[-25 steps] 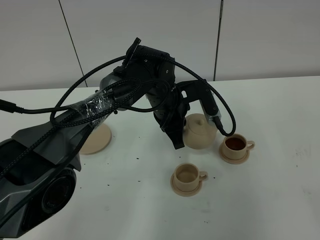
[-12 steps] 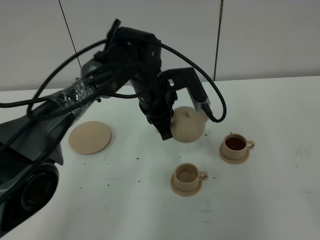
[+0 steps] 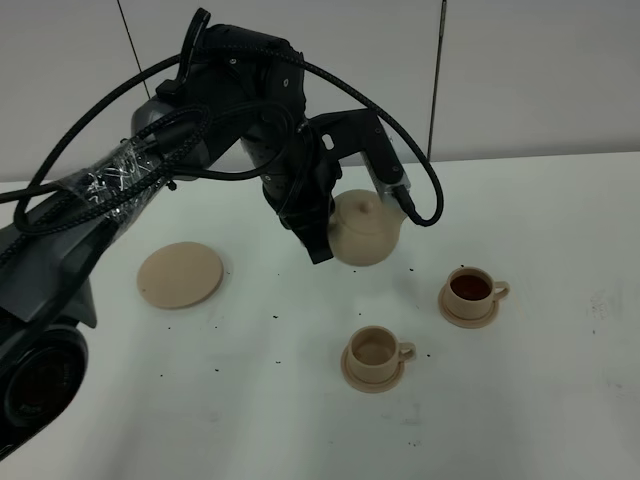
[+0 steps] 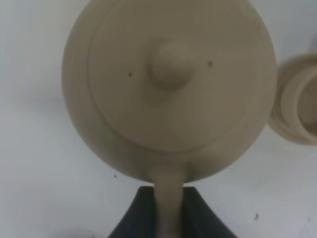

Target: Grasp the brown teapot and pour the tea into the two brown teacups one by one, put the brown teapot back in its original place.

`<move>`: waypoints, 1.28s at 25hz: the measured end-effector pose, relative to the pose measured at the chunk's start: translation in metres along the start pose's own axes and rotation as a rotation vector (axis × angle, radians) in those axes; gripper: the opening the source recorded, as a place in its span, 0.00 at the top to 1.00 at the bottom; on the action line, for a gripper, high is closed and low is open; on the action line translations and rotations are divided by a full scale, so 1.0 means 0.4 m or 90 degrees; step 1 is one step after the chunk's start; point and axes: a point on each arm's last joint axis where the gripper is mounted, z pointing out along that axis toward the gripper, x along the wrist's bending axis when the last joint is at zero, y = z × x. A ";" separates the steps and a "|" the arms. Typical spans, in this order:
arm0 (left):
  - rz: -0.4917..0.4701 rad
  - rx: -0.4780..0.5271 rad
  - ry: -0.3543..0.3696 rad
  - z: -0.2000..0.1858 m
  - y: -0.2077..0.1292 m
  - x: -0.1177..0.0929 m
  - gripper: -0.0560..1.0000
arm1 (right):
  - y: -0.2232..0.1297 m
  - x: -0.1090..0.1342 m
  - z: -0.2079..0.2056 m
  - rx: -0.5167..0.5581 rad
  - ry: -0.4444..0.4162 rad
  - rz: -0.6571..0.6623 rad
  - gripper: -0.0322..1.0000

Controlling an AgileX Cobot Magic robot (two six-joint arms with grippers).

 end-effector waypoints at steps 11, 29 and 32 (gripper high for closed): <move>0.006 0.081 -0.015 -0.059 -0.112 -0.068 0.79 | 0.000 0.000 0.000 0.000 0.000 0.000 0.74; 0.186 0.106 0.096 0.016 -0.198 -0.116 0.79 | 0.000 0.000 0.000 0.000 0.000 0.000 0.74; 0.226 0.081 0.119 0.019 -0.188 -0.110 0.79 | 0.000 0.000 0.000 0.000 0.000 0.000 0.74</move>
